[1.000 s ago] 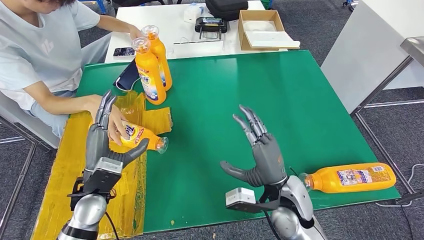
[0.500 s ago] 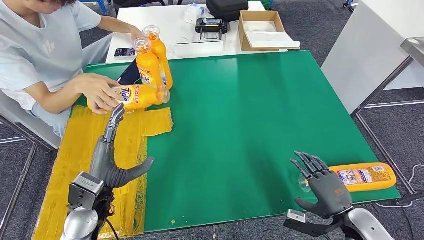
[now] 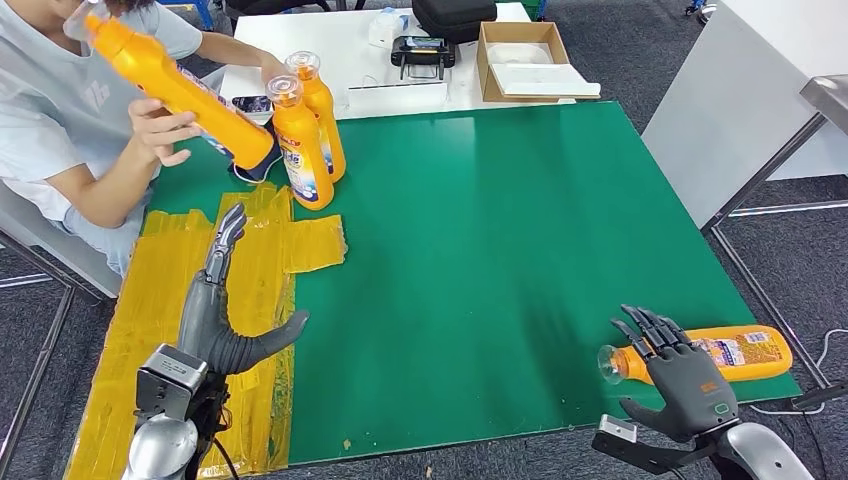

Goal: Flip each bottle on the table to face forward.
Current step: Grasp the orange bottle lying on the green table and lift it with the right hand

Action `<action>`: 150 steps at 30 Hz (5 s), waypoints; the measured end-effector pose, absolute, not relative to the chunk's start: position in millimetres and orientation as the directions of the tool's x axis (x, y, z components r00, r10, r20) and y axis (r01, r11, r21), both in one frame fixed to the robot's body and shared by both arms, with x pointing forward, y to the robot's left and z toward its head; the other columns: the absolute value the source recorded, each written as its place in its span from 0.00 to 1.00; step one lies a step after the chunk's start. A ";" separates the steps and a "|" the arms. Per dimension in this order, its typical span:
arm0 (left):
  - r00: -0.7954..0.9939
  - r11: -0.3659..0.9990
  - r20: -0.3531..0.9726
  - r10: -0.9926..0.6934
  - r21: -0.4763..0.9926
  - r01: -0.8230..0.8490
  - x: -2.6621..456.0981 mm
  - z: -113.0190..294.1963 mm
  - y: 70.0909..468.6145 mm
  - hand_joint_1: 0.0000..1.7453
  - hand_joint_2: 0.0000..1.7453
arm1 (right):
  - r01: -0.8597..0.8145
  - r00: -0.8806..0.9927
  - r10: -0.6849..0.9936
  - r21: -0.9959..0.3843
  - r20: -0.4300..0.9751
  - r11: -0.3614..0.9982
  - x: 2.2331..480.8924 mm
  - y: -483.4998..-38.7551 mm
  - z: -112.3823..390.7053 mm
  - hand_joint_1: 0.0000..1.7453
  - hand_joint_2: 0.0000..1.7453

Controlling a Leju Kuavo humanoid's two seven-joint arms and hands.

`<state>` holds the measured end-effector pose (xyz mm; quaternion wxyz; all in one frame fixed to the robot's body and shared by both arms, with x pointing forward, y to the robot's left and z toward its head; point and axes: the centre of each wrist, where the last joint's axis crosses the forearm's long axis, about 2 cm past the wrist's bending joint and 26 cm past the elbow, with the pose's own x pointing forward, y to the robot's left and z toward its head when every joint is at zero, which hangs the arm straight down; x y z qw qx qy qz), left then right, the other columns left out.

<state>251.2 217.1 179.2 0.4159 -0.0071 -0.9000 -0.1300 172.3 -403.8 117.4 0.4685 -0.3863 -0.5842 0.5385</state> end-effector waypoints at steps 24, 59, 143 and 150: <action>-0.626 0.965 0.778 -0.052 0.201 0.170 253.4 177.2 214.1 0.00 1.00 | -0.109 -0.009 0.997 -0.991 -0.079 -0.080 186.6 -475.0 123.0 0.00 1.00; -0.600 0.964 0.800 -0.015 0.171 0.204 259.8 171.6 213.2 0.00 1.00 | -0.249 0.161 0.980 -0.966 -0.117 -0.075 201.2 -527.2 102.5 0.00 1.00; -0.542 0.962 0.840 0.019 0.132 0.239 265.0 157.2 207.0 0.00 1.00 | -0.387 0.210 0.975 -0.922 -0.077 0.010 230.5 -517.9 52.4 0.00 1.00; -0.536 0.961 0.844 0.017 0.134 0.242 266.2 155.1 206.5 0.00 1.00 | -0.420 0.235 0.970 -0.906 -0.057 0.049 230.2 -522.2 48.2 0.00 1.00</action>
